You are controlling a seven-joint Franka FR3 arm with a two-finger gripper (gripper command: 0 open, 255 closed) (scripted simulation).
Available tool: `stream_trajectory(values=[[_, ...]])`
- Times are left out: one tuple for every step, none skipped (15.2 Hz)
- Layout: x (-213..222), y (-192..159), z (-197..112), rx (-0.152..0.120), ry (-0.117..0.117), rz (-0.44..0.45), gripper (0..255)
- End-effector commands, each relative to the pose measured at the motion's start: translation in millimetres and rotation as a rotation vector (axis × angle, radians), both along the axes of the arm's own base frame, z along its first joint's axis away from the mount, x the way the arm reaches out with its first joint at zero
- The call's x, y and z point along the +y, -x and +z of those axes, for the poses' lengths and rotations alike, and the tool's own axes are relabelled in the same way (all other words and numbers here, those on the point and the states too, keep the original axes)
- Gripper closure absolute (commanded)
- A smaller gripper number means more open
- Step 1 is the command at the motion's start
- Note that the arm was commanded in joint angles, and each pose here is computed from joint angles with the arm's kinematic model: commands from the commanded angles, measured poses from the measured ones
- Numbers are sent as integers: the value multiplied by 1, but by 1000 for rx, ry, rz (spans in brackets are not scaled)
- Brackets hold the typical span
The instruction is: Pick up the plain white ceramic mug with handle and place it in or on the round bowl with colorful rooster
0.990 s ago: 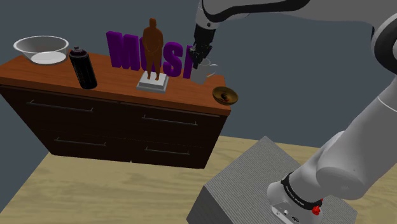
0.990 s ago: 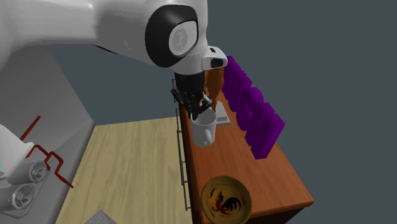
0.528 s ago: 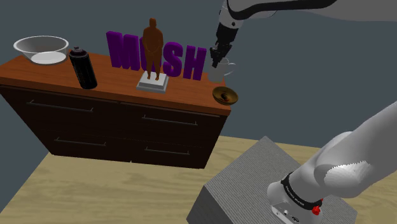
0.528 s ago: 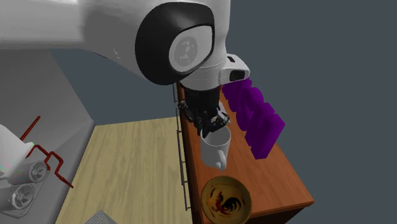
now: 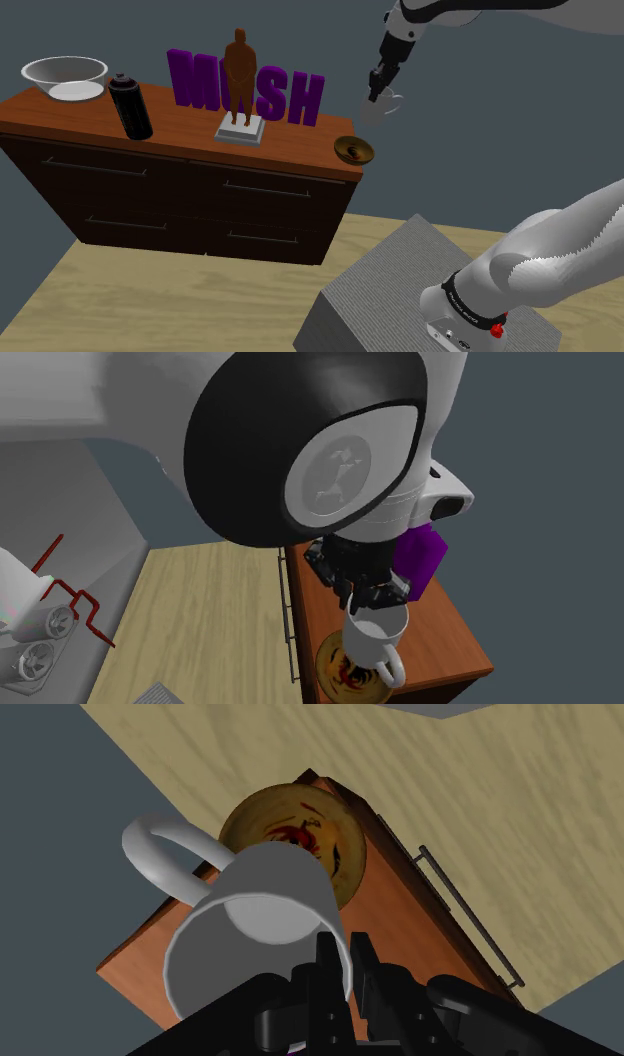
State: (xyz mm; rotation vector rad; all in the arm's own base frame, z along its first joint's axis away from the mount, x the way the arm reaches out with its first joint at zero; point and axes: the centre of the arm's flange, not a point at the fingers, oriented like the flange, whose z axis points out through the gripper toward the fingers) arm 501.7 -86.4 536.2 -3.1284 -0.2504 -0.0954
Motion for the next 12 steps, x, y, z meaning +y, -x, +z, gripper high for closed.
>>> stream_trajectory(values=[[-8, 5, -2, 0, 0, 1, 255], [-7, 5, -7, 0, 0, 1, 255], [-8, 5, -13, 0, 0, 1, 255], [-8, 5, -18, 0, 0, 1, 255], [-8, 5, -23, 0, 0, 1, 255], [-8, 5, -29, 0, 0, 1, 255], [-8, 5, -34, 0, 0, 1, 255], [-8, 5, -39, 0, 0, 1, 255], [-8, 5, -44, 0, 0, 1, 255], [-8, 5, -50, 0, 0, 1, 255], [-8, 5, -55, 0, 0, 1, 255], [-8, 5, -60, 0, 0, 1, 255]])
